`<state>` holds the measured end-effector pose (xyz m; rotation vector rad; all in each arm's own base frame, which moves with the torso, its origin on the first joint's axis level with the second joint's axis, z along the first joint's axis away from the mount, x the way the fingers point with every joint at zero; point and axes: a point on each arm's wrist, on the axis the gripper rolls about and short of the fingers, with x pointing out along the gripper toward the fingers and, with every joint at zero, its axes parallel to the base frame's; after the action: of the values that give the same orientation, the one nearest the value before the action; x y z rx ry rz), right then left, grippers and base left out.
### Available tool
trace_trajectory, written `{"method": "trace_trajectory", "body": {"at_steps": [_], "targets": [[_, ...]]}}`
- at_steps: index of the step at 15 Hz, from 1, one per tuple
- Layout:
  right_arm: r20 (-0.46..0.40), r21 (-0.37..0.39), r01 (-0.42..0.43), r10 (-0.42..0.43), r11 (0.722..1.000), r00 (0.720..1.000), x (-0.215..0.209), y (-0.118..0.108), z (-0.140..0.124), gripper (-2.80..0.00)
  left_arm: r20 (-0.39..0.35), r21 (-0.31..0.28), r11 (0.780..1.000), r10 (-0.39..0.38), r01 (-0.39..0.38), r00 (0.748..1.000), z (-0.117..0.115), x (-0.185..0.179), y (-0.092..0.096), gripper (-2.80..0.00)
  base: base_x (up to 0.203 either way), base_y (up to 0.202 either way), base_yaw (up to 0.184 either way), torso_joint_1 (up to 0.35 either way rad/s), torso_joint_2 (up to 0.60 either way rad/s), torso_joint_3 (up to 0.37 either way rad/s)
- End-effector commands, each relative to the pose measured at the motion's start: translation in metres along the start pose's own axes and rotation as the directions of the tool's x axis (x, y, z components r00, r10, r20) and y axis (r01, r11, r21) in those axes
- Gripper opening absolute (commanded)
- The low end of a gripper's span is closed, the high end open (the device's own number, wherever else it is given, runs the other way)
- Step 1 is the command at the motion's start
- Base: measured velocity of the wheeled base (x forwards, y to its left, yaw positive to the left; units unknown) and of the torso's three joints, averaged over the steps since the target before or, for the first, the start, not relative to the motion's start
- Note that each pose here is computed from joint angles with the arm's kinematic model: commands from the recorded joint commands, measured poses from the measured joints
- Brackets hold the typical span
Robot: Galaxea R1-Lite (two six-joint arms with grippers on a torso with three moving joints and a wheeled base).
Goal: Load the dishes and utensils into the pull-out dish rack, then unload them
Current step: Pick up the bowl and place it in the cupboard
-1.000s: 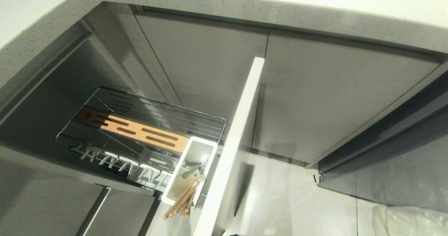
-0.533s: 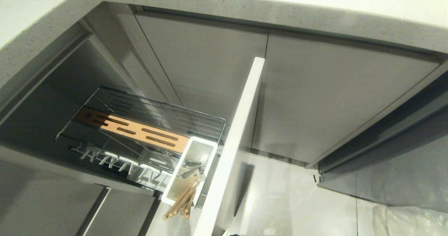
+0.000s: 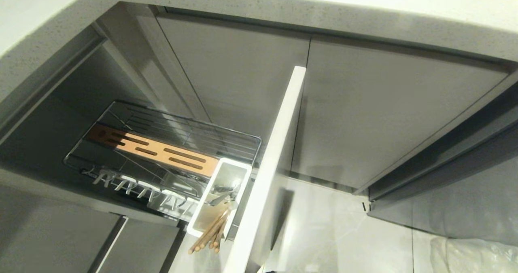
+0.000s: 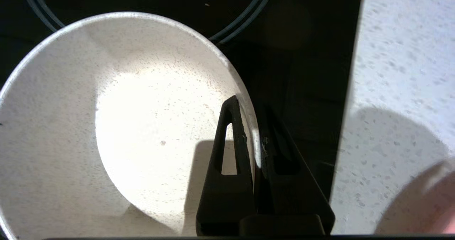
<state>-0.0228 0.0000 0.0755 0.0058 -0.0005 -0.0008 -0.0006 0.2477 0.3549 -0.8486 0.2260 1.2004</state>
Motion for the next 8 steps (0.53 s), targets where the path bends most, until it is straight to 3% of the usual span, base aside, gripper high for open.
{"method": "trace_trajectory", "body": {"at_steps": [1, 8], "targets": [[-0.001, 0.000, -0.001, 0.001, 1.000, 1.000, 0.000, 0.000, 0.000, -2.80, 0.000, 0.000, 1.000, -0.021, 0.021, 1.000, -0.002, -0.005, -0.002, -2.80, 0.000, 0.000, 0.000, 0.000, 0.00, 0.000], [-0.001, 0.000, -0.001, 0.001, 1.000, 1.000, 0.000, 0.000, 0.000, -2.80, 0.104, 0.104, 0.988, -0.121, 0.111, 0.987, -0.028, -0.075, -0.034, -2.80, 0.000, 0.000, 0.000, 0.000, 0.00, 0.000]]}}
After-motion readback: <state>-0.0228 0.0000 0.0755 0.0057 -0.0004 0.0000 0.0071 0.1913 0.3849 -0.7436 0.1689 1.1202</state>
